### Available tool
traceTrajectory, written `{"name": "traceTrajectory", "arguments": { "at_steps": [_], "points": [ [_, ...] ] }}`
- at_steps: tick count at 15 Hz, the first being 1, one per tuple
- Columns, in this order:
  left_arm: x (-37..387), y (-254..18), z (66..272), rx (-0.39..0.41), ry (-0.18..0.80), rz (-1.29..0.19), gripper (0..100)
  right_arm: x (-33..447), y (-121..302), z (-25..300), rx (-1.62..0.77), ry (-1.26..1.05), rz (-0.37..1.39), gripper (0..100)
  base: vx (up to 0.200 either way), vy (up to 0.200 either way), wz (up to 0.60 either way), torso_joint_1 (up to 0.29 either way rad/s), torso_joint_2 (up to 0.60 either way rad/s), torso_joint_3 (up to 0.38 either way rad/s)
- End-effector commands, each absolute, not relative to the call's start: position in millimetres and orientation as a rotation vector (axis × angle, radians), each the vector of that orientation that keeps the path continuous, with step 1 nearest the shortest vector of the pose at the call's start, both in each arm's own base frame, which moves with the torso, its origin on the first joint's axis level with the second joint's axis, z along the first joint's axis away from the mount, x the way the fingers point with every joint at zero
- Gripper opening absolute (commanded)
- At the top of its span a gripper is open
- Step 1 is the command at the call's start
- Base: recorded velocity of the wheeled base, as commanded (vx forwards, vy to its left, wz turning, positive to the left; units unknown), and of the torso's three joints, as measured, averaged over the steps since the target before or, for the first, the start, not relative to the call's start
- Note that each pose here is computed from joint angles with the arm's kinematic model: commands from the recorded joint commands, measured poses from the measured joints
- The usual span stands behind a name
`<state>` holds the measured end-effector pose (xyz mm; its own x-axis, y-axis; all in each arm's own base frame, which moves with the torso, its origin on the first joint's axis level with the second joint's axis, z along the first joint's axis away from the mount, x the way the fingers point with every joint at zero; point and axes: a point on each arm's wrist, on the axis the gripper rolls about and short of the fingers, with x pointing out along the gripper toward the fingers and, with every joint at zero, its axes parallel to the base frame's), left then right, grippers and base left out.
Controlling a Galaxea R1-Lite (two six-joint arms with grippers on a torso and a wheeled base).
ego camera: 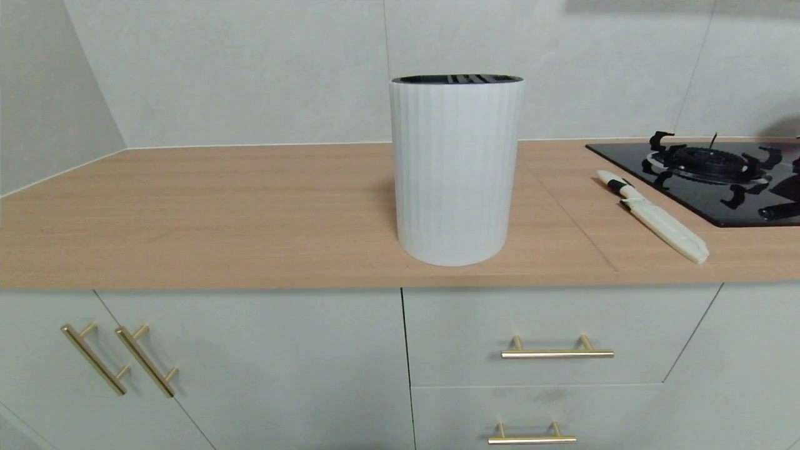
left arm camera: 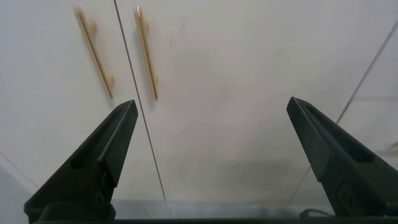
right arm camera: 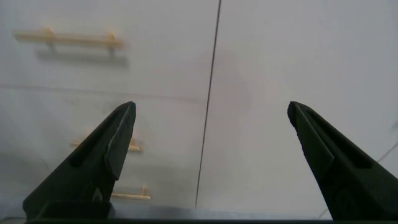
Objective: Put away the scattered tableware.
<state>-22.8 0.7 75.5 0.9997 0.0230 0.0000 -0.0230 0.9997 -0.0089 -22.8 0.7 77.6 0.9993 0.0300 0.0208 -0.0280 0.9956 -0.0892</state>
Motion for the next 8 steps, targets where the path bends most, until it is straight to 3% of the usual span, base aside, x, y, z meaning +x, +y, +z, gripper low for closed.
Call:
{"name": "traceTrajectory", "arguments": {
  "at_steps": [1,8],
  "points": [
    [-22.8,0.7,75.5,-0.009,0.000,0.025,100,-22.7,0.7,77.6,-0.089,-0.020,0.030,100,0.000,0.000,0.00,0.159,-0.51,-0.290],
    [-22.8,0.7,75.5,-0.009,0.000,0.023,100,-22.7,0.7,77.7,-0.089,-0.021,0.028,100,0.000,0.000,0.00,0.188,-0.48,-0.283]
  ]
}}
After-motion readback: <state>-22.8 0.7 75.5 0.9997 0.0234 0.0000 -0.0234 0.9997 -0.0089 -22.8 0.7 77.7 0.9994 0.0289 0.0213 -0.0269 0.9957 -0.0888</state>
